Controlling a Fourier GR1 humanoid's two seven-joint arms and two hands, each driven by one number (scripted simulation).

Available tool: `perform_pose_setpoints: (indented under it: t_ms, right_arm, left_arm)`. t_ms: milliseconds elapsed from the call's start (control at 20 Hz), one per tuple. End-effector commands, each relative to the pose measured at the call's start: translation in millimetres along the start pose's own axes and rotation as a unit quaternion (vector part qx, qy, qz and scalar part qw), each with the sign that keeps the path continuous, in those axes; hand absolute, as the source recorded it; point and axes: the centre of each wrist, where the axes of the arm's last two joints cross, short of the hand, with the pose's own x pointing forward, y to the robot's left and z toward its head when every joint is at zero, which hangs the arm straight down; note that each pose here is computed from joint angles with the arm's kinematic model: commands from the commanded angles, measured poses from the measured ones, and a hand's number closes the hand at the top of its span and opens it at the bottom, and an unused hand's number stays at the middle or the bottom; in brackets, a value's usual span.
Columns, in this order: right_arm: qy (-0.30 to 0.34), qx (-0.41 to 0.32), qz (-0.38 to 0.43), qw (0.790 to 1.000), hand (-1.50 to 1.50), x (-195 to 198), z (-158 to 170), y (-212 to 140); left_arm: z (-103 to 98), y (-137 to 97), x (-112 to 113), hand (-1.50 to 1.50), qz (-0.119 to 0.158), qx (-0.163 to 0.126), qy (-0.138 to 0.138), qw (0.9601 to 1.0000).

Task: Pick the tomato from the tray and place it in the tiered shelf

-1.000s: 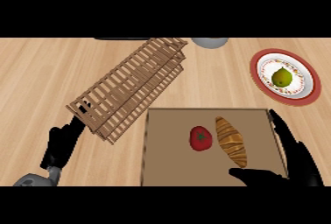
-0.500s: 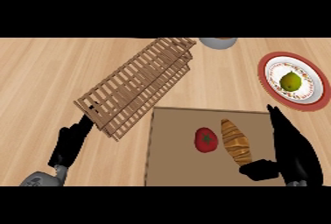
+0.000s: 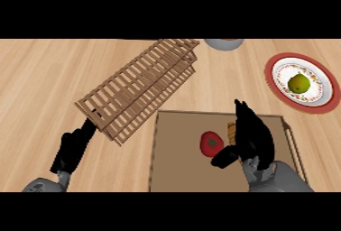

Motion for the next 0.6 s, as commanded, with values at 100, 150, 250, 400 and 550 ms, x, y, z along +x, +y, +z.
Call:
perform_pose_setpoints:
  t_ms: [100,150,250,400,550]
  right_arm:
    - [0.138,0.037,0.047,0.989,-1.5,36,-11,27]
    - [0.135,0.034,0.051,0.989,-1.5,42,-9,27]
    - [0.135,0.031,0.055,0.989,-1.5,54,-10,28]
    - [0.147,0.019,0.074,0.986,-1.5,63,-12,37]
    - [0.16,0.004,0.093,0.983,-1.5,58,-12,44]
  left_arm:
    - [3,-4,8,0.0,-0.002,-0.009,0.001,1.0]
    - [6,-2,-11,0.0,0.004,0.004,0.005,1.0]
    - [3,-14,-4,0.0,0.008,0.003,0.009,0.9999]
    - [2,0,-2,0.0,0.002,0.009,0.006,0.9999]
    - [5,6,-3,0.0,0.013,0.011,0.006,0.9998]
